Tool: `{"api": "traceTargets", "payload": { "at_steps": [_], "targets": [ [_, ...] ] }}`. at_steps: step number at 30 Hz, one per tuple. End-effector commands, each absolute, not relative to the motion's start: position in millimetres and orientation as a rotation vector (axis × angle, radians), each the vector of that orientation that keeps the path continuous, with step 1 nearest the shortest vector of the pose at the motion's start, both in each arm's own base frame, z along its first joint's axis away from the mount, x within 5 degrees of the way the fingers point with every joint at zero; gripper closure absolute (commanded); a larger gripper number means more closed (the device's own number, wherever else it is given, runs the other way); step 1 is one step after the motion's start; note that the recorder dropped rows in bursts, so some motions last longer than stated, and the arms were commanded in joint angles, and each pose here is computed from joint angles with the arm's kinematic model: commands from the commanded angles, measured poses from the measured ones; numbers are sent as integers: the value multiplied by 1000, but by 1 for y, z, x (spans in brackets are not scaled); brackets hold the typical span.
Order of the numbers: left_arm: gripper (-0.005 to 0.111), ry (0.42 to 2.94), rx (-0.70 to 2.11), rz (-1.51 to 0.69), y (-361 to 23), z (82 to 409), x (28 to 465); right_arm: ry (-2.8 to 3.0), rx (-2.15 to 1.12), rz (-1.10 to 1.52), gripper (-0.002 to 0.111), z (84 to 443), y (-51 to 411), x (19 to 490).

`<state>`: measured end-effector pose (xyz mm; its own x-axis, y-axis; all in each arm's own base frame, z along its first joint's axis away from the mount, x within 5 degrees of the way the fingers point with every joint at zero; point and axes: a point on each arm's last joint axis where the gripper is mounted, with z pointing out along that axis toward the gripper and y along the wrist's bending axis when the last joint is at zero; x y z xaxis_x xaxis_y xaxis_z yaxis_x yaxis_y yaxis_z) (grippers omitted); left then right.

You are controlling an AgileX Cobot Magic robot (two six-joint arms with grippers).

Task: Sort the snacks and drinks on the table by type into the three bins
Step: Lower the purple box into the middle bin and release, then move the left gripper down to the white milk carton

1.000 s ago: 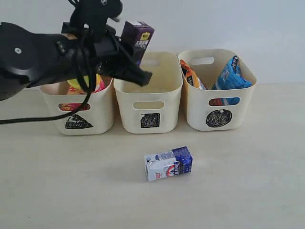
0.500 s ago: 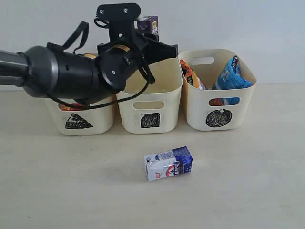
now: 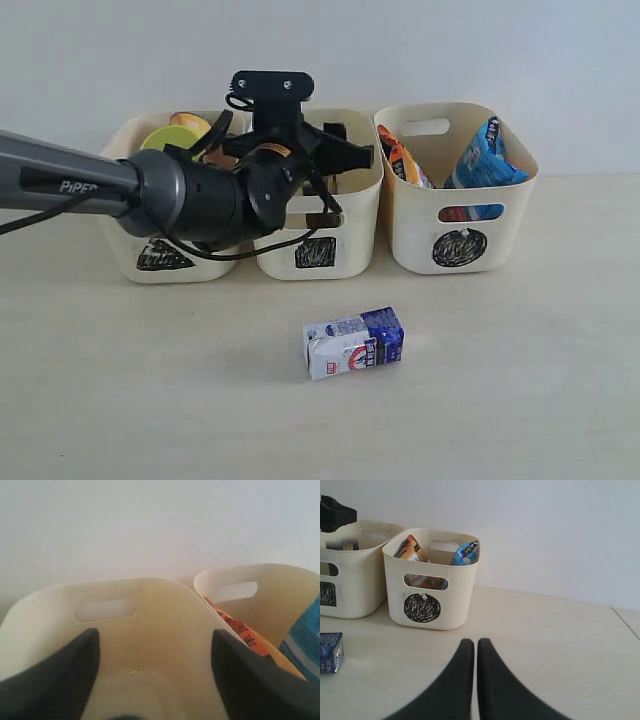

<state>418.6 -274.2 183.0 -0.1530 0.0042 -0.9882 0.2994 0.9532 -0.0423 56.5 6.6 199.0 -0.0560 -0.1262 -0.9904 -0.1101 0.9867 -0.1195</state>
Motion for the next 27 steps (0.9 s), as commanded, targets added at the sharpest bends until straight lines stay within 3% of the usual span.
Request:
{"api": "traceTargets", "payload": {
  "at_steps": [1,8,11,14,15,27],
  "targets": [
    [38,1699,227,-257,-273,186,421,1619,-183,-20,108,200,6,56],
    [42,1687,265,-272,-273,212,416,1619,-183,-20,108,200,6,56],
    [63,1710,378,-250,-274,226,410,1619,-183,-20,108,200,6,56],
    [97,1725,495,-236,-275,238,403,1619,-183,-20,108,200,6,56],
    [103,1726,521,-233,-275,242,402,1619,-183,-20,108,200,6,56],
    [103,1843,841,-322,-280,258,375,1600,-179,-22,108,202,6,56]
  ]
}}
